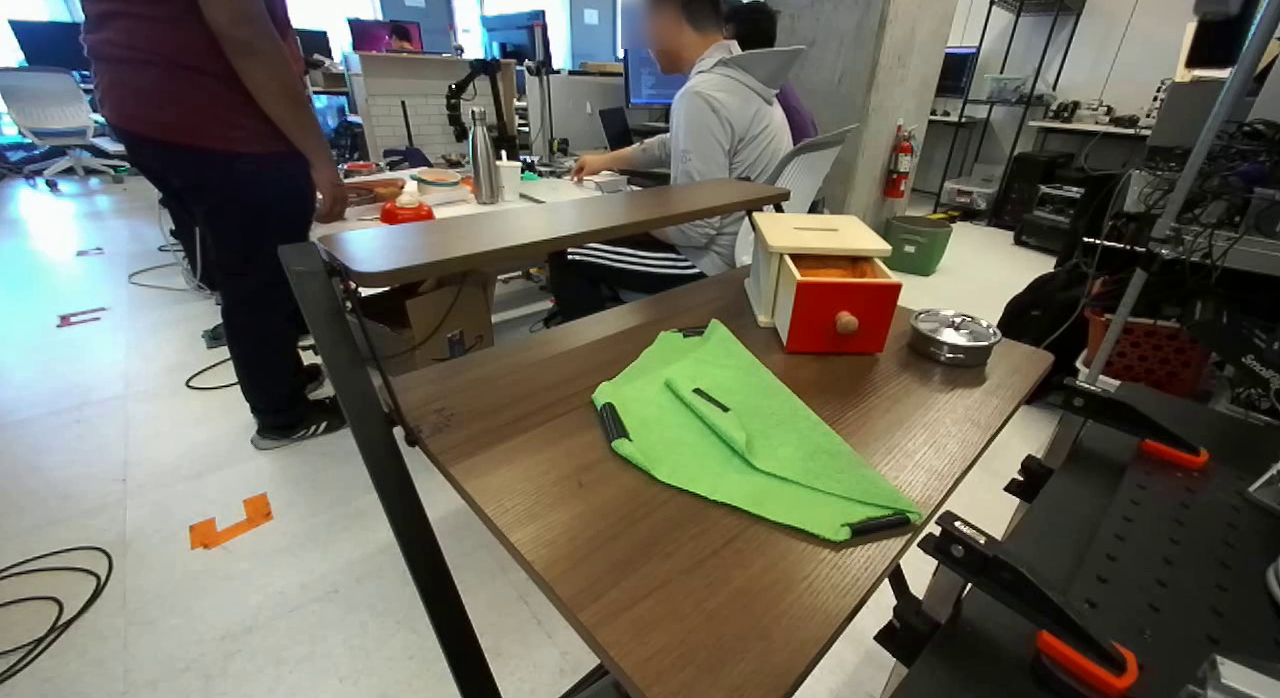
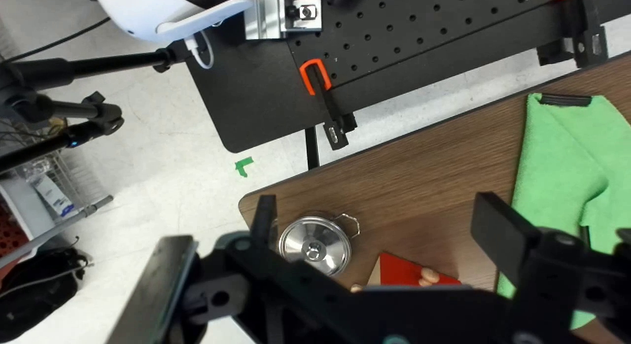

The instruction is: Close the red drawer.

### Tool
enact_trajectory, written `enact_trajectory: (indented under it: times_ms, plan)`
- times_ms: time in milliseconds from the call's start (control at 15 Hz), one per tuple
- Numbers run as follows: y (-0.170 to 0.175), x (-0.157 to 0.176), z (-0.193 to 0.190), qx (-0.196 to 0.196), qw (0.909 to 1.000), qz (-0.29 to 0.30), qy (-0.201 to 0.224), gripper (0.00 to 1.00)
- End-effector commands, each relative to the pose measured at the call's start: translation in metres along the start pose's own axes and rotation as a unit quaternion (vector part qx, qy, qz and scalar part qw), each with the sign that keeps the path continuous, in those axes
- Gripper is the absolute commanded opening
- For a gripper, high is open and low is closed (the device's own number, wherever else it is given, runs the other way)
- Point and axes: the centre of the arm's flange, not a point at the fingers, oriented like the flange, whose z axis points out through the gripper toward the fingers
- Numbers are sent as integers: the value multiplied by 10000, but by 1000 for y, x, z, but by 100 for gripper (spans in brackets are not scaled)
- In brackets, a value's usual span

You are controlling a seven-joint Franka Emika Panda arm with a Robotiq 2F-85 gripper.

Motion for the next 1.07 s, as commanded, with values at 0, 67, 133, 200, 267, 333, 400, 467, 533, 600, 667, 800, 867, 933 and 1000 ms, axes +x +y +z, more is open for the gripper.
enact_trajectory:
  times_ms: [0,67,133,200,267,333,400,467,533,600,667,800,867,933,1000]
  plan:
    - [-28,29,37,260,9987,425,-108,100]
    - [-33,34,47,350,9980,531,-55,100]
    - [-41,41,58,427,9972,613,29,100]
    - [-47,46,67,502,9965,664,107,100]
    - [-55,51,78,601,9957,657,243,100]
    - [-62,57,87,686,9951,641,313,100]
    - [-68,62,93,801,9944,617,319,100]
    - [-74,66,101,890,9938,570,353,100]
    - [-81,72,109,961,9931,555,386,100]
    - [-87,77,116,1024,9923,554,424,100]
    - [-93,83,122,1077,9915,559,465,100]
    - [-103,96,132,1175,9900,594,513,100]
    - [-107,103,136,1229,9890,627,536,100]
    - [-111,111,141,1256,9885,664,518,100]
    - [-115,118,145,1284,9879,701,520,100]
